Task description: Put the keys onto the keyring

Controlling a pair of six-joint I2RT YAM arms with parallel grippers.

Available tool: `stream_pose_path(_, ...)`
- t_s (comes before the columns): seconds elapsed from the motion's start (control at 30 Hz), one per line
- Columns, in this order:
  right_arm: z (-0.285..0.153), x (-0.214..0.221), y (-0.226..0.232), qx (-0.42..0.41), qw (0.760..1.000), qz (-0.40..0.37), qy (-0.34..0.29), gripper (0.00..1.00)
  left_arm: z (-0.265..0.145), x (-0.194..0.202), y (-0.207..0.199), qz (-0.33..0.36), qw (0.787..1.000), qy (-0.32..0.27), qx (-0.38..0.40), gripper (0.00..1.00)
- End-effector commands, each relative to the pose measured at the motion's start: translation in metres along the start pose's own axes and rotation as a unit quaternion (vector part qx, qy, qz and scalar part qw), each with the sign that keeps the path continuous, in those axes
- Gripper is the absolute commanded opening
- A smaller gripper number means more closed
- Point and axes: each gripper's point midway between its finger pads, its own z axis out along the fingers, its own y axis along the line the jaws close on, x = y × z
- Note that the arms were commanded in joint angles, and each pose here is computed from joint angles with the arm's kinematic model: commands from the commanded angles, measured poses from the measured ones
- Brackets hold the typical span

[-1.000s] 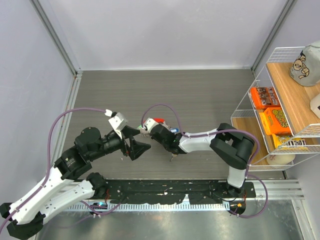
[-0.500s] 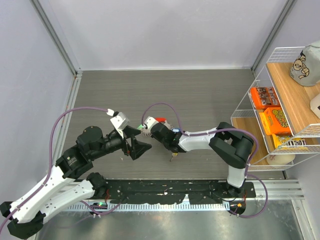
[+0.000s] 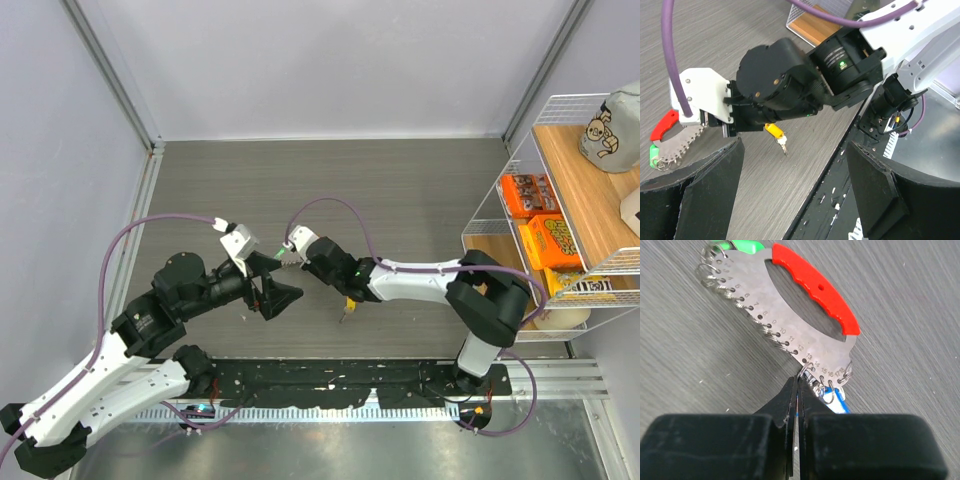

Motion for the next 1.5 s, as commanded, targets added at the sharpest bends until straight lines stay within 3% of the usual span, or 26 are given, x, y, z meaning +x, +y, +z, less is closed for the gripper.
stream_pose_path(0.0,-0.027,-0.038,-0.001,-0.037,0.997,0.034,-0.053,0.06,-0.005,-0.016,-0.008,0.003,1.0,-0.025,0.015,0.89)
stream_pose_path(0.27,-0.071,-0.062,0.014,-0.147,0.981,0.069,-0.108,0.05,-0.014,-0.023,-0.016,0.0,0.999,-0.04,0.03,0.89)
stream_pose_path(0.8,-0.189,-0.104,0.042,-0.391,0.902,0.055,-0.172,0.06,-0.034,-0.039,-0.042,0.006,0.995,-0.058,0.085,0.89)
stream_pose_path(1.47,-0.336,-0.142,0.032,-0.507,0.814,0.034,-0.281,0.05,-0.034,-0.056,-0.083,0.037,0.972,-0.103,0.21,0.88)
